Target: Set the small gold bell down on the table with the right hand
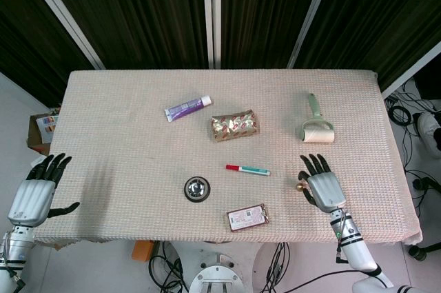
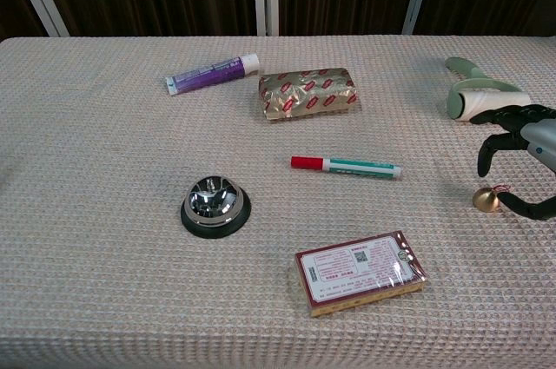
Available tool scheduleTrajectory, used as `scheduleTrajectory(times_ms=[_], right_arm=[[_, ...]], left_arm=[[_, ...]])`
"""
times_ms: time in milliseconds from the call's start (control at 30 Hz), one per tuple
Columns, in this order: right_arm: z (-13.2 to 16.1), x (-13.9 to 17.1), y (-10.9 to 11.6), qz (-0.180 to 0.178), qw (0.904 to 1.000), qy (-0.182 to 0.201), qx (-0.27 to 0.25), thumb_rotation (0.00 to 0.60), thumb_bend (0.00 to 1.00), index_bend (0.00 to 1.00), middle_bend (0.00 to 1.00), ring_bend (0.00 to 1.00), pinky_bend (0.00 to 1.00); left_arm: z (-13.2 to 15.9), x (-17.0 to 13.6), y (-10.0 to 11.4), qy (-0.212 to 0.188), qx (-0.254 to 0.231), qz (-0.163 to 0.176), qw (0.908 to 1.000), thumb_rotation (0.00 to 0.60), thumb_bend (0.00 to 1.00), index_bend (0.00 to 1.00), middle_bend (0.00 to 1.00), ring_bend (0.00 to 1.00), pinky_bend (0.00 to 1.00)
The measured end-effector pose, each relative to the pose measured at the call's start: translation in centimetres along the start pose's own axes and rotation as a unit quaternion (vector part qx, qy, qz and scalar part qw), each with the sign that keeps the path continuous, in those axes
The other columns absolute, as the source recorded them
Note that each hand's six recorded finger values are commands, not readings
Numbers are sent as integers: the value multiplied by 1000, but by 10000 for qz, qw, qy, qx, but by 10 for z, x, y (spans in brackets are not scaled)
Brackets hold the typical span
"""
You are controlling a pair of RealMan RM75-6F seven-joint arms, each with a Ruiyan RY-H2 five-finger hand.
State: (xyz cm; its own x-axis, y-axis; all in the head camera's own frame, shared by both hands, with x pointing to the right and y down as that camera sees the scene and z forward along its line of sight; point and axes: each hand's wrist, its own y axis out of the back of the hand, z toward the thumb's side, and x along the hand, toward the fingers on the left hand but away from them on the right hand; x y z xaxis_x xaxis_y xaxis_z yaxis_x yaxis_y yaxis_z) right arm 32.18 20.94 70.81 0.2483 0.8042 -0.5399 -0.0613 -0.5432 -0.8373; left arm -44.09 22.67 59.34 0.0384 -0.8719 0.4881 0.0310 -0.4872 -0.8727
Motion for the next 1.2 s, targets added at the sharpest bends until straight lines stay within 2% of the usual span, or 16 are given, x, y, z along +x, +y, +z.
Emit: scheduleTrajectory(times_ms=[1200], right_arm=[[2, -2, -2, -2, 10000, -14, -39, 600, 308, 506, 120, 0, 0]], left_arm=[[-2, 2, 1, -13, -14, -31, 10000, 489, 95, 75, 65, 36, 170]])
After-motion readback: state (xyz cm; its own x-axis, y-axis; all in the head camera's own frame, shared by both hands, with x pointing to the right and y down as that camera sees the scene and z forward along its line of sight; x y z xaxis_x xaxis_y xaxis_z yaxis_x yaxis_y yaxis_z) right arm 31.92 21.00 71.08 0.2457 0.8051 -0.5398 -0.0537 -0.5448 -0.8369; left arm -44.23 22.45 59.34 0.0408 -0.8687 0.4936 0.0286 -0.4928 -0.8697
